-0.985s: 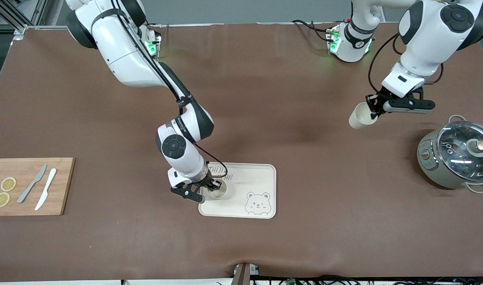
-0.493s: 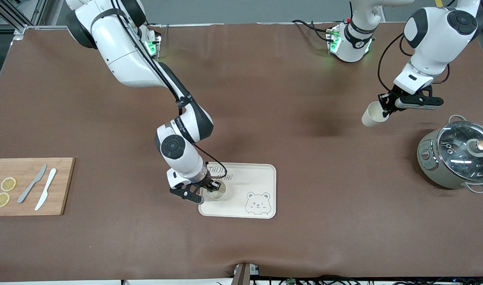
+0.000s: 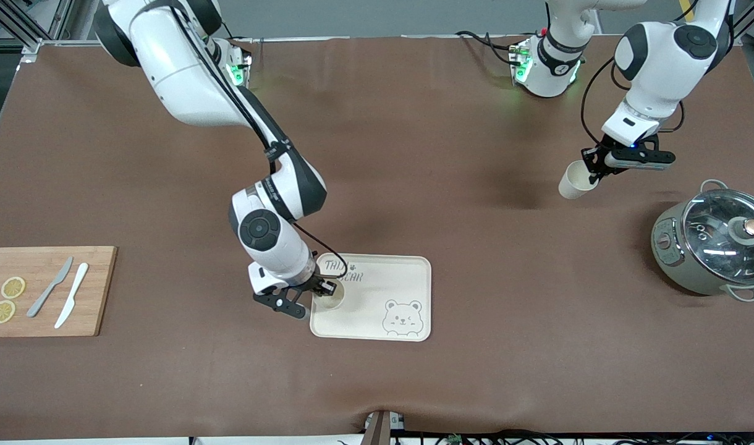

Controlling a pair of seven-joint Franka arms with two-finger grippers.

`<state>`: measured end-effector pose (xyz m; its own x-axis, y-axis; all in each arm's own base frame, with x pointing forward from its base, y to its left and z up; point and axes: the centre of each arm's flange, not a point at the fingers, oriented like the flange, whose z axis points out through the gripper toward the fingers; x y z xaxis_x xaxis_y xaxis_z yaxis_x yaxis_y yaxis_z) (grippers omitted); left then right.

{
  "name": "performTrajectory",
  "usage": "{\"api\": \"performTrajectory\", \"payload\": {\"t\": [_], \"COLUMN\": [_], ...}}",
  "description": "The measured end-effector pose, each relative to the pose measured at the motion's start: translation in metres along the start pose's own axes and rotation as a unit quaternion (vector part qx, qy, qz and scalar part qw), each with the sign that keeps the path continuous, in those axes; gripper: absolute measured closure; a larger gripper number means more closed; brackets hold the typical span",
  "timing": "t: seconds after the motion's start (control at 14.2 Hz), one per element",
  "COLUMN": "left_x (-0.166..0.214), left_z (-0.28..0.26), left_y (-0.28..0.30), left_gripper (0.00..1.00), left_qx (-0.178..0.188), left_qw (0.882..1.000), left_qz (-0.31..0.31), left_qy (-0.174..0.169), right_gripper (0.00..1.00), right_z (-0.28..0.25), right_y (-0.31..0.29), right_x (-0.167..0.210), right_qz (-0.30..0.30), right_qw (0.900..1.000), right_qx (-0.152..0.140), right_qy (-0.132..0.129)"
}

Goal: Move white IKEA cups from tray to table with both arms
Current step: 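Lift the cup with the right gripper and carry it toward the cutting board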

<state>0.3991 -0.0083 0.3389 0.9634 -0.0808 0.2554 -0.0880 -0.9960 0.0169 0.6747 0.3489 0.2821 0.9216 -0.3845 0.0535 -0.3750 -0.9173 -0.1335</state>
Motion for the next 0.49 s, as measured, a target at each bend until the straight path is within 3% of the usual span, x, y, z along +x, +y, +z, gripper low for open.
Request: {"api": "performTrajectory", "payload": {"t": [0.49], "left_x": [-0.010], "left_z": [0.048], "left_y": [-0.001], "left_gripper": [0.97], "left_qx": [0.008], "left_qw": [1.000], "left_qz": [0.000], "left_qy": [0.007], "right_gripper": [0.95], "right_z": [-0.125], "right_y": [0.076], "right_x": [0.056], "right_qz": [-0.061], "right_qw": [0.997], "right_qx": [-0.037], "right_qy": [-0.028]}}
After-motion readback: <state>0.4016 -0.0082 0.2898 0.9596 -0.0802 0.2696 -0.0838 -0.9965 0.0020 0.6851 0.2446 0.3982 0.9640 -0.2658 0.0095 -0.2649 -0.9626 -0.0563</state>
